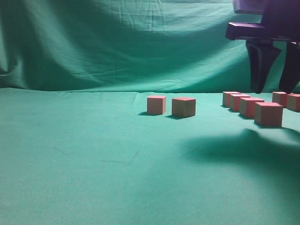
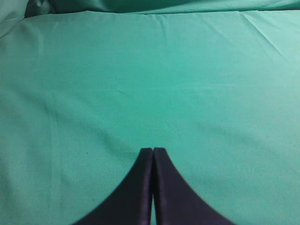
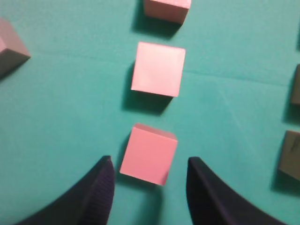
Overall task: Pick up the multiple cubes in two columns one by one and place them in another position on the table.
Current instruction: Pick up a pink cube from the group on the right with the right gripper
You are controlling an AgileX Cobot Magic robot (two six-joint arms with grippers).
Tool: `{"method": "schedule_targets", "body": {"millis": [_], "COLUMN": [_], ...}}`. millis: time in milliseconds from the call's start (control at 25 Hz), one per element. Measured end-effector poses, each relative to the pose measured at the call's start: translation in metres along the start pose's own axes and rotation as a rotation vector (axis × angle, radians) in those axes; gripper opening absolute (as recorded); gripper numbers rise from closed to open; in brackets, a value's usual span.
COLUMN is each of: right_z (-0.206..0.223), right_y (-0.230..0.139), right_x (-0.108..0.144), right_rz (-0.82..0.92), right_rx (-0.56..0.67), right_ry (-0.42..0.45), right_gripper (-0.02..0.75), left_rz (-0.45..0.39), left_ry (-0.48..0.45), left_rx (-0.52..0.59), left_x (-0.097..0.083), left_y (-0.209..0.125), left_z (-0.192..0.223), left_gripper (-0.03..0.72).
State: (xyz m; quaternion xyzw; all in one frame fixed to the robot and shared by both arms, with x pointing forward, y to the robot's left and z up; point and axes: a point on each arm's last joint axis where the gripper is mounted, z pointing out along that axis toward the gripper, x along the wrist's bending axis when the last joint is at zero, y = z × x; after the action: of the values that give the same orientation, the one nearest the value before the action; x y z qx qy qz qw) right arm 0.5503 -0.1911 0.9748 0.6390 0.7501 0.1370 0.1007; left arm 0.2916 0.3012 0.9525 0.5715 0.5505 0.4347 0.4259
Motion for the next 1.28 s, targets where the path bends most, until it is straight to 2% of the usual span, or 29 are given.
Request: {"method": "schedule_targets", "body": {"millis": [80,120,240,480,520,840,1120,1280], "right_z": [0.003,0.004,0.004,0.015,0.019,0.034,0.035,0.035], "right_y": [0.001,0.002,0.003,0.004,0.004,0.002,0.001,0.0], "right_x": [0.001,0.001,0.001,0.002,0.002,0.002,0.002,0.002], "right_rz": [0.0,0.0,0.009,0.041,0.041,0.057,0.082,0.091], "right_rx": [-0.009,-0.014,-0.025,-0.024,-0.018,0.017,0.027,0.033], "right_ry": [0.004,0.005,0.009,0.011,0.01,0.004,0.002,0.0], "right_gripper": [0.367,0.445,0.538,0.521,0.478,0.477,0.266,0.28], "left_rz": [0.0,0.0,0.0,0.0,0.0,0.0,0.0,0.0], "left_ry": [0.0,0.0,0.0,0.0,0.0,0.0,0.0,0.0], "left_rx": [0.0,0.0,0.0,0.0,0.0,0.0,0.0,0.0], "left_x": [0.0,0.0,0.0,0.0,0.0,0.0,0.0,0.0], "left_y": [0.0,0.0,0.0,0.0,0.0,0.0,0.0,0.0], "left_z": [0.0,0.0,0.0,0.0,0.0,0.0,0.0,0.0], "left_gripper": [0.0,0.0,0.0,0.0,0.0,0.0,0.0,0.0]}}
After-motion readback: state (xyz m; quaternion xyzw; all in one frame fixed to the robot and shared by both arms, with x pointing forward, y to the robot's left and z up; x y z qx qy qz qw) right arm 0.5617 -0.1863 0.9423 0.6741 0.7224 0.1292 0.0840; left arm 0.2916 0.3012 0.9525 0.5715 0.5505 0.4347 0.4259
